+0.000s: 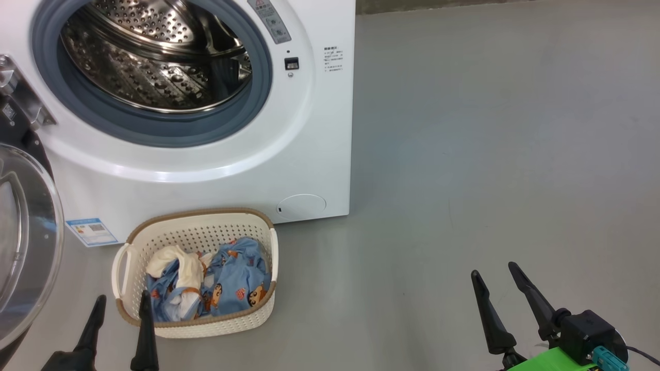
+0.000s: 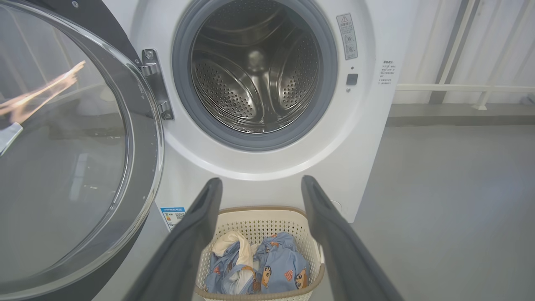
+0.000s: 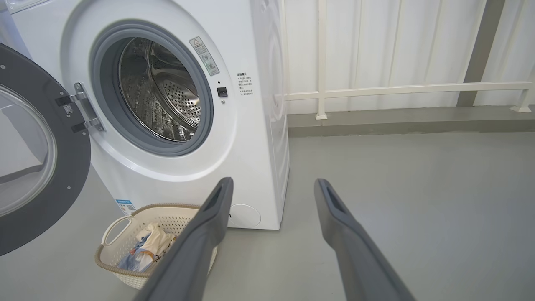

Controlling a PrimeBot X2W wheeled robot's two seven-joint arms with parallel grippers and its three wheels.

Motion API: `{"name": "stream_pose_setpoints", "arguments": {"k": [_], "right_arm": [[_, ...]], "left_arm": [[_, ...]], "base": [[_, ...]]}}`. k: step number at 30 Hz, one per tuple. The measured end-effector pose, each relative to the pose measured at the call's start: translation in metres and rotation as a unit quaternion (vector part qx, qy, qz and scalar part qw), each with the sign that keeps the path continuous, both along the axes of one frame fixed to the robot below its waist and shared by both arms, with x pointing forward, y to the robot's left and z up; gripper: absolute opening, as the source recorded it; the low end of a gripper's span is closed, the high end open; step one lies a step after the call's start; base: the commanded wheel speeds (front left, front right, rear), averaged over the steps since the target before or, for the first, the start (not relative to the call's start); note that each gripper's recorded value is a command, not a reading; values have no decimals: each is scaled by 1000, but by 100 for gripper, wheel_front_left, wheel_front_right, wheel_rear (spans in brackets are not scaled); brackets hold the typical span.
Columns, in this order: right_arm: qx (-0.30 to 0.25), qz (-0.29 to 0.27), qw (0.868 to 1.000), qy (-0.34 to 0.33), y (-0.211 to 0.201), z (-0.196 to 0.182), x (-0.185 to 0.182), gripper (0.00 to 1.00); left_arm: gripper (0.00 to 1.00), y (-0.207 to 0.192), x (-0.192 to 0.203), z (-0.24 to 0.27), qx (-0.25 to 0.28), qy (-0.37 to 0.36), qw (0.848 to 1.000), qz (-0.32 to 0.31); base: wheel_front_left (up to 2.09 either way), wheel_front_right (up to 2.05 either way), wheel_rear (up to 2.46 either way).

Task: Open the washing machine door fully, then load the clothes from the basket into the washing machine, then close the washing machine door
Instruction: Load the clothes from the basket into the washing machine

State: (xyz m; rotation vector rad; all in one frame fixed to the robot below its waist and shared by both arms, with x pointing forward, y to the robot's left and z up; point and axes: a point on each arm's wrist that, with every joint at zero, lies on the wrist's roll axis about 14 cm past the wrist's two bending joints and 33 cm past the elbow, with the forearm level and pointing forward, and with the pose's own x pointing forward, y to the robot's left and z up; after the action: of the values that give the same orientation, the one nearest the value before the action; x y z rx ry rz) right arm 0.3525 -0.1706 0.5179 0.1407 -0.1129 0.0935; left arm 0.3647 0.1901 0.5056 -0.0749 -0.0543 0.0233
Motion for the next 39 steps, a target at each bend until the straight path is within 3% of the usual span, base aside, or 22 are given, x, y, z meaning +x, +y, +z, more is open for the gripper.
{"name": "stream_pose_setpoints", "arguments": {"k": [12,29,39], "right_arm": [[0,6,1000,6,4,-4,4,100],[0,12,1000,17,8,-11,9,100],[0,13,1000,22,8,-15,11,100]], "left_arm": [[100,6,-1,-4,3,7,1000,11],[100,7,0,-13,-1,18,1000,12],[100,8,1,-15,-1,18,1000,17]], "base": [[3,-10,8],[104,-153,48],[40,-40,0]]}}
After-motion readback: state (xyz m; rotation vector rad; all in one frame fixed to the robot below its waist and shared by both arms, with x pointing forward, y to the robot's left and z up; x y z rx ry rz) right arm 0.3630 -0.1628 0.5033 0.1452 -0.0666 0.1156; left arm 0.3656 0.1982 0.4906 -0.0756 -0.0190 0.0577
